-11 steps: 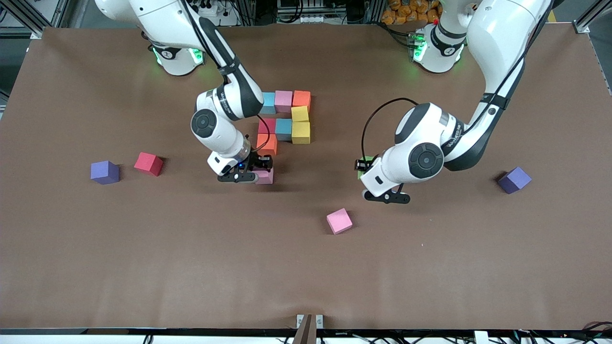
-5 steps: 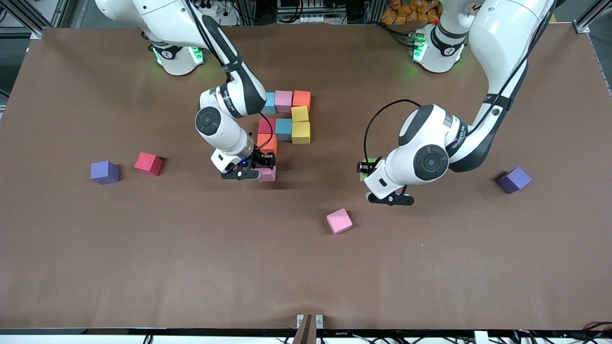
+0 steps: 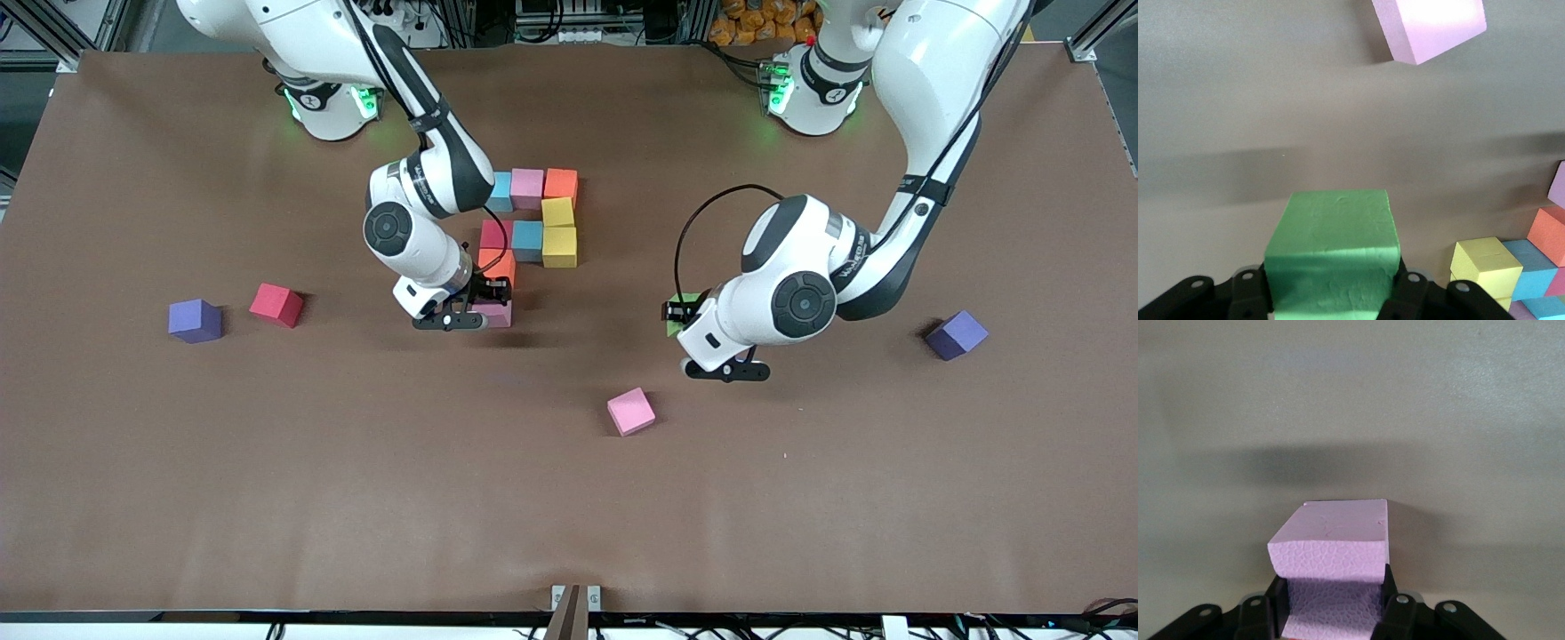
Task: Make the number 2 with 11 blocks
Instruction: 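Carry the pink cube to the column below the orange cube with the right gripper, then lower the pink cube below the orange cube and open the right gripper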
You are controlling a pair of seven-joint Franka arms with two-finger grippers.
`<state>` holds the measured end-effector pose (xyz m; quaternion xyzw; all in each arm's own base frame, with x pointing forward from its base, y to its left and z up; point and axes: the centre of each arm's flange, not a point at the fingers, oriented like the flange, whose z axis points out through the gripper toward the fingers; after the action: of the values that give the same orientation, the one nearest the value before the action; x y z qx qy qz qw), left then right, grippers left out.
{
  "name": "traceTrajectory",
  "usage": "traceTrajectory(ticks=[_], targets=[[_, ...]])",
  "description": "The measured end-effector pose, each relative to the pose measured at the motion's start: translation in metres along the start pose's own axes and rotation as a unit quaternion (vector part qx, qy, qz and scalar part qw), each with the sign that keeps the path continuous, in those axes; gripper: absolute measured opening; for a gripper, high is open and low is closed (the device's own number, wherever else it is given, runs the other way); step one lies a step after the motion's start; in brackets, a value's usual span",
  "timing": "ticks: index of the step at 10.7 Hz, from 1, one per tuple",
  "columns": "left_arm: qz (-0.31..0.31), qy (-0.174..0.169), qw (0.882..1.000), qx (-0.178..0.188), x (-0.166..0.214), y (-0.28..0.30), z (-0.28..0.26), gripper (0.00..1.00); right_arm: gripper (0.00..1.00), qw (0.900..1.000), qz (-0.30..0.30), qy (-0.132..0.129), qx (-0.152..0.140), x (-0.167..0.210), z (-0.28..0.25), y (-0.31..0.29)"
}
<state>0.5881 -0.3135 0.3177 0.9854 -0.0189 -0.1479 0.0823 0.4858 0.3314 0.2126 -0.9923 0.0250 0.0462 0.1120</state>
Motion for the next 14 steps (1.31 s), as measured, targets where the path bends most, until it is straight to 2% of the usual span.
traceTrajectory(ticks=[7, 11, 13, 14], targets=[[-0.052, 0.025, 0.998, -0.021, 0.03, -0.072, -0.038, 0.61, 0.55, 1.0, 0.014, -0.013, -0.003, -0.003, 0.001, 0.001], [-0.069, 0.025, 0.997, -0.023, 0.029, -0.071, -0.039, 0.61, 0.55, 1.0, 0.021, -0.014, -0.003, -0.004, 0.001, 0.0], [-0.125, 0.018, 0.992, -0.029, 0.025, -0.058, -0.037, 0.61, 0.55, 1.0, 0.026, -0.015, -0.004, -0.004, 0.002, 0.0], [-0.17, 0.014, 0.985, -0.028, 0.02, -0.045, -0.034, 0.61, 0.55, 0.999, 0.027, -0.019, -0.005, -0.005, 0.002, 0.0]])
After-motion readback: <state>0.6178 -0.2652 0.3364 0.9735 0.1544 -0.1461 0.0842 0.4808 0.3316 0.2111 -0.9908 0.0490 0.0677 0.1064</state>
